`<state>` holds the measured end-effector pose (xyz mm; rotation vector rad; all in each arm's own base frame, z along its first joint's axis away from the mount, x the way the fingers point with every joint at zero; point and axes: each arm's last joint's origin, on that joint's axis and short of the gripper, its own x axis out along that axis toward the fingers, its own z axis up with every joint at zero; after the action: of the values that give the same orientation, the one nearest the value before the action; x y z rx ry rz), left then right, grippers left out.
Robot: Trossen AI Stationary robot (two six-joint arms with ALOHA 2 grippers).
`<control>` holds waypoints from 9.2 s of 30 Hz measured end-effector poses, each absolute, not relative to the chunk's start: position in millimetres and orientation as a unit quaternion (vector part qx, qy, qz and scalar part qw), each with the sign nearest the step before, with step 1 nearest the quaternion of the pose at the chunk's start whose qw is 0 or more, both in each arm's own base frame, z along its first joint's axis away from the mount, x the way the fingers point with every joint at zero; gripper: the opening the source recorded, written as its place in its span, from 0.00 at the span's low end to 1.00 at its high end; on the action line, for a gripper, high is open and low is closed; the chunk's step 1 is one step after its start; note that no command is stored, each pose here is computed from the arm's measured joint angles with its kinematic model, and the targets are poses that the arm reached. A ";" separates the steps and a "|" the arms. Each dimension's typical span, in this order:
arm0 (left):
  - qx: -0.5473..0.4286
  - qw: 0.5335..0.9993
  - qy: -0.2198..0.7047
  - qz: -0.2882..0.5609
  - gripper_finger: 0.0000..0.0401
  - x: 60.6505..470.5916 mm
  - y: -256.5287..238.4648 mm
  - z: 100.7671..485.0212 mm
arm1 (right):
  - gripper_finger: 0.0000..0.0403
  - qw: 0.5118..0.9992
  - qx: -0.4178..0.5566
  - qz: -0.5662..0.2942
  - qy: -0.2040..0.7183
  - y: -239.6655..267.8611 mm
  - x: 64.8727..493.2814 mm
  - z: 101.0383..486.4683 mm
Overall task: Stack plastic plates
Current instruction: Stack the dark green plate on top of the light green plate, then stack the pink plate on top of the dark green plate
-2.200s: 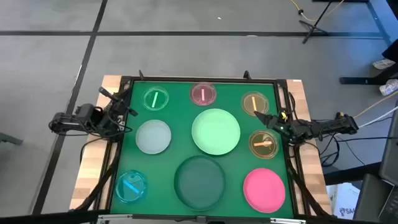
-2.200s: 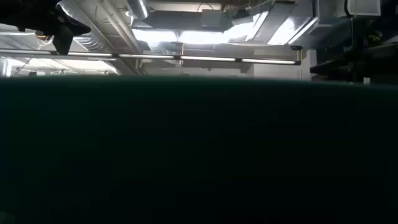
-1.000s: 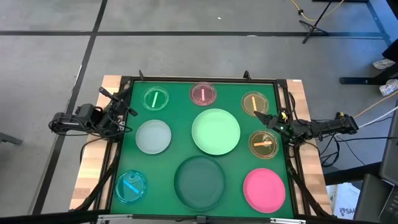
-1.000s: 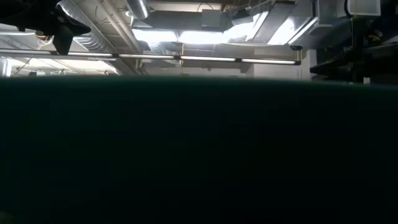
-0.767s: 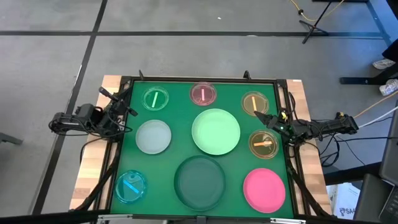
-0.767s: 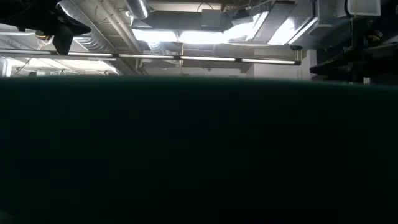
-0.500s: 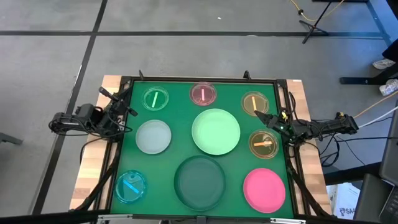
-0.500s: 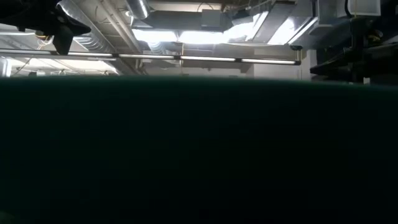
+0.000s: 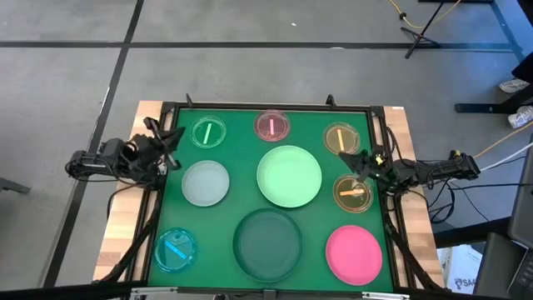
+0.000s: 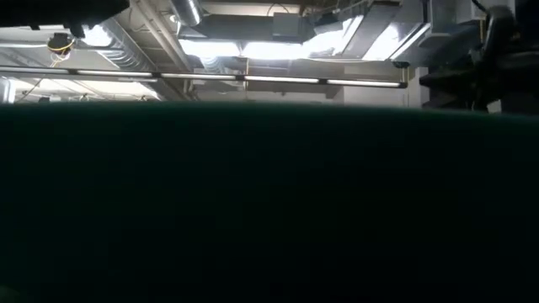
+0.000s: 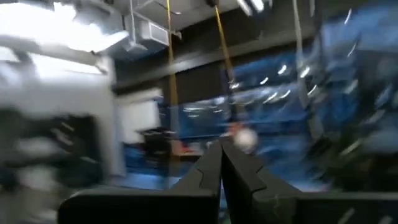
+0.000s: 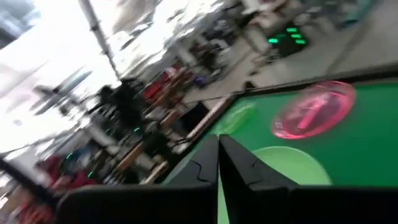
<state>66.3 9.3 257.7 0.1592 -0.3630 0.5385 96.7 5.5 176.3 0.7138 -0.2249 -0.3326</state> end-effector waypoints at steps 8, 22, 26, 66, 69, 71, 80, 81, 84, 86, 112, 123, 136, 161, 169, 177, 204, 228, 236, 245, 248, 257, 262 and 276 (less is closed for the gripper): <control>-0.030 0.980 -0.139 0.140 0.01 86.9 2.1 246.3 | 0.01 0.945 0.303 -0.071 -0.100 11.3 101.1 182.4; -0.090 0.990 -0.007 0.107 0.01 148.2 -6.0 216.6 | 0.01 0.988 0.136 -0.025 0.075 29.9 160.6 211.8; -0.087 0.990 0.003 0.111 0.01 156.3 -6.6 211.8 | 0.01 0.987 0.109 -0.061 0.100 32.1 179.0 212.8; -0.119 0.991 -0.034 -0.051 0.29 176.0 -40.5 210.4 | 0.35 0.876 0.160 -0.124 0.438 151.2 282.6 202.3; -0.143 0.988 0.000 -0.055 0.29 179.5 -44.6 201.3 | 0.32 0.860 0.198 -0.141 0.448 152.7 284.2 194.8; -0.145 0.987 0.016 -0.062 0.29 181.6 -48.9 196.1 | 0.31 0.855 0.205 -0.143 0.454 154.4 286.5 188.7; -0.134 0.987 0.043 -0.077 0.29 197.1 -62.0 195.3 | 0.30 0.834 0.213 -0.167 0.480 151.6 294.9 165.1; -0.128 0.988 0.045 -0.078 0.29 198.6 -63.1 195.2 | 0.30 0.834 0.214 -0.167 0.481 151.9 294.9 164.8; -0.112 0.989 0.049 -0.083 0.29 202.1 -66.7 195.3 | 0.30 0.834 0.217 -0.163 0.479 152.8 295.4 165.0; -0.109 0.989 0.051 -0.087 0.29 202.6 -68.4 195.0 | 0.30 0.837 0.223 -0.158 0.474 153.5 296.9 165.8; -0.115 0.987 0.047 -0.105 0.29 200.9 -75.7 196.4 | 0.30 0.820 0.220 -0.160 0.503 150.7 307.0 138.7; -0.102 0.989 0.045 -0.100 0.29 201.0 -75.4 196.3 | 0.30 0.828 0.210 -0.163 0.494 150.2 307.4 140.3; -0.102 0.989 0.045 -0.099 0.29 201.0 -75.4 196.3 | 0.28 0.834 0.198 -0.139 0.496 154.2 313.8 153.4; -0.086 0.991 0.041 -0.098 0.29 201.2 -74.5 196.6 | 0.00 0.861 0.151 -0.120 0.472 150.5 310.0 174.2; -0.090 0.991 0.040 -0.089 0.29 201.3 -74.0 196.8 | 0.00 0.879 0.152 -0.107 0.440 142.8 298.9 209.0; -0.092 0.991 0.040 -0.089 0.29 201.3 -74.0 196.8 | 0.00 0.892 0.136 -0.149 0.405 116.5 283.6 243.8; -0.092 0.991 0.036 -0.089 0.29 201.4 -74.0 197.5 | 0.00 0.854 0.147 -0.247 0.435 -60.2 263.1 260.6; -0.081 0.993 0.034 -0.074 0.29 201.5 -73.1 197.5 | 0.18 0.853 0.180 -0.247 0.423 -72.4 249.5 203.2; -0.081 0.993 0.034 -0.074 0.29 201.5 -73.1 197.5 | 0.36 0.847 0.137 -0.236 0.455 -71.7 249.2 223.3; -0.082 0.993 0.034 -0.074 0.29 201.5 -73.1 197.5 | 0.38 0.870 0.090 -0.143 0.464 -16.2 264.7 256.6; -0.082 0.993 0.034 -0.074 0.29 201.5 -73.1 197.5 | 0.38 0.883 0.076 -0.113 0.448 10.9 268.1 261.2; -0.079 0.994 0.033 -0.074 0.29 201.5 -73.1 197.5 | 0.38 0.887 0.089 -0.024 0.452 86.1 254.7 261.5; -0.080 0.994 0.033 -0.069 0.29 201.9 -72.0 197.5 | 0.38 0.878 0.114 -0.001 0.466 117.0 241.4 259.6; -0.079 0.994 0.036 -0.068 0.29 201.9 -72.0 196.9 | 0.38 0.798 0.108 -0.013 0.593 161.0 188.9 232.8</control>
<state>201.9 -72.0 196.9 -0.1576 0.0718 -0.1370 188.9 161.0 232.8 0.2322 1.2735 -0.0287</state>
